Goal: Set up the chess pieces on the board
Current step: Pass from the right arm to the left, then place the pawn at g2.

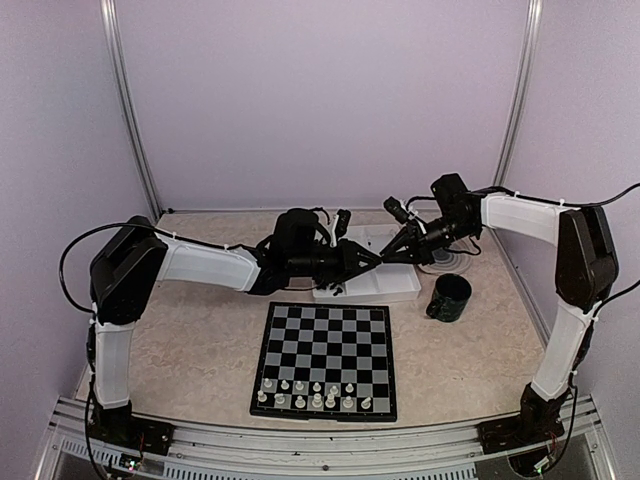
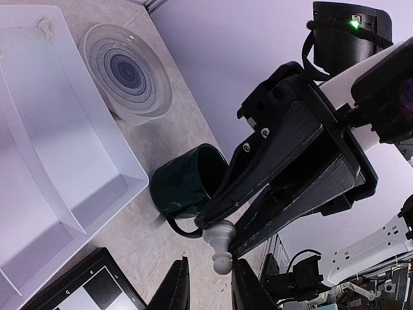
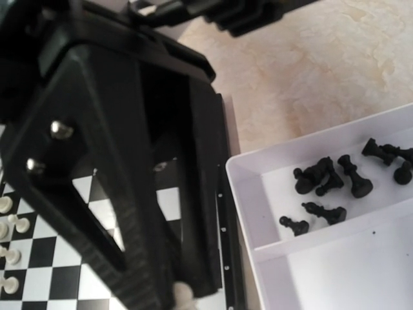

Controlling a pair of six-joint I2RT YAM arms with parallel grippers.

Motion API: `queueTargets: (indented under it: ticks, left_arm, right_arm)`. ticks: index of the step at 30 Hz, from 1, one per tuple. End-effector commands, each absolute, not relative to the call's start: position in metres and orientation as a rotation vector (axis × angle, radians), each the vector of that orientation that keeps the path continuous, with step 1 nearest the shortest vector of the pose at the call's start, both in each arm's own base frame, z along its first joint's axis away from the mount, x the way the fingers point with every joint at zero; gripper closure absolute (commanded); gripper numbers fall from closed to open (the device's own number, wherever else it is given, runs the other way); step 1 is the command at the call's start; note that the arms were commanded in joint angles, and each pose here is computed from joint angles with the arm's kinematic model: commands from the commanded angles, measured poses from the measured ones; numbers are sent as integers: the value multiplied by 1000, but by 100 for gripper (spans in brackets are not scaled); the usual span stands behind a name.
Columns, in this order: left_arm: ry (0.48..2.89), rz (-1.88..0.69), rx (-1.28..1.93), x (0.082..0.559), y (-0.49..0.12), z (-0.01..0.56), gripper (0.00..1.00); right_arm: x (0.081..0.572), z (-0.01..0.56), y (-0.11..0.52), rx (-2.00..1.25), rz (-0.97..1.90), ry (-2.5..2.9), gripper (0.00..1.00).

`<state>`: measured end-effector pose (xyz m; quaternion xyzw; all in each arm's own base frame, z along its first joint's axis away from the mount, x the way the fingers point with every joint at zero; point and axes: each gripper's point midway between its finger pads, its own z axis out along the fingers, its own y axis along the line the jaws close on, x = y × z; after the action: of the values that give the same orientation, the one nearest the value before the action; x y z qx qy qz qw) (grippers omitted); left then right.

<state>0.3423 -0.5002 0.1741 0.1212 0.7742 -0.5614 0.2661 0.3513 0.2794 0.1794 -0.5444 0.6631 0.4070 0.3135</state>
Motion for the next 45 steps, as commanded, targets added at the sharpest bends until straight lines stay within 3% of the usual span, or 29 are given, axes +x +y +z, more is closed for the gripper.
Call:
queueTargets:
  ticks: [1, 11, 13, 17, 22, 29, 35, 40, 45]
  left_arm:
    - [2040, -1544, 348, 347, -505, 185, 79]
    - [2021, -1542, 375, 345, -506, 187, 88]
    - [2021, -1529, 386, 346, -505, 188, 91]
    - [2056, -1482, 412, 342, -499, 187, 92]
    - [2131, -1339, 515, 326, -483, 190, 93]
    - [2379, -1063, 778, 272, -445, 161, 94]
    - [2551, -665, 1120, 212, -417, 138, 94]
    - [2606, -613, 1268, 174, -414, 127, 96]
    - [2571, -593, 1464, 146, -428, 122, 96]
  right_arm:
    - [336, 193, 286, -1468, 1120, 1684, 87]
    - [331, 191, 289, -1481, 1155, 1681, 85]
    - [330, 194, 289, -1481, 1170, 1679, 79]
    - [327, 207, 281, -1485, 1164, 1682, 56]
    - [325, 235, 256, -1479, 1127, 1639, 47]
    - [346, 236, 236, -1381, 1011, 1675, 45]
    - [356, 211, 233, -1360, 970, 1738, 41]
    - [355, 193, 233, -1371, 989, 1780, 33]
    - [352, 178, 231, -1375, 994, 1813, 32]
